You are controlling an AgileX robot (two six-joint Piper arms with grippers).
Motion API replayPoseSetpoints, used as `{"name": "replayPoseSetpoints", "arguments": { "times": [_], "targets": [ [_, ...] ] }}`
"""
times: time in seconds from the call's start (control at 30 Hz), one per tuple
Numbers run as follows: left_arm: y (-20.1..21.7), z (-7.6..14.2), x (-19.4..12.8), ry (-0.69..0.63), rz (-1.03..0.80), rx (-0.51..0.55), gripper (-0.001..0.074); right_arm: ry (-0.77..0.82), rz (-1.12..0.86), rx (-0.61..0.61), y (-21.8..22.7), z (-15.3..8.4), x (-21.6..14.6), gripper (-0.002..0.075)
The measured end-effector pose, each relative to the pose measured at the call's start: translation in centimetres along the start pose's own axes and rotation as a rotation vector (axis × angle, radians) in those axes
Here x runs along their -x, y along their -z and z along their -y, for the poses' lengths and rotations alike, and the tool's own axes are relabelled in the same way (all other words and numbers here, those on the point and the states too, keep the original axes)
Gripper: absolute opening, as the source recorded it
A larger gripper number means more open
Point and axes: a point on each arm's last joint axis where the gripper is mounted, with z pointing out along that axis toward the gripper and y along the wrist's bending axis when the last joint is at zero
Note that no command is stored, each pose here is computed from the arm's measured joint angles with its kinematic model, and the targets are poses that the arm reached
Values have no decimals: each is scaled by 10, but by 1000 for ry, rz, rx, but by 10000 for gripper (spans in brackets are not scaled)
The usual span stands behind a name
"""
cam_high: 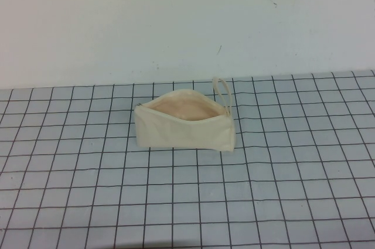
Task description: Put eraser into pencil case
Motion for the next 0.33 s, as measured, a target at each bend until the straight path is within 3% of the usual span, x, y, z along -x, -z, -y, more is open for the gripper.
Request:
{"name": "replayPoseSetpoints", "arguments": {
  "times": [0.33],
  "targets": [
    [0,0,0,0,0,0,-1,-82,0,0,0,0,0,-1]
  ]
}}
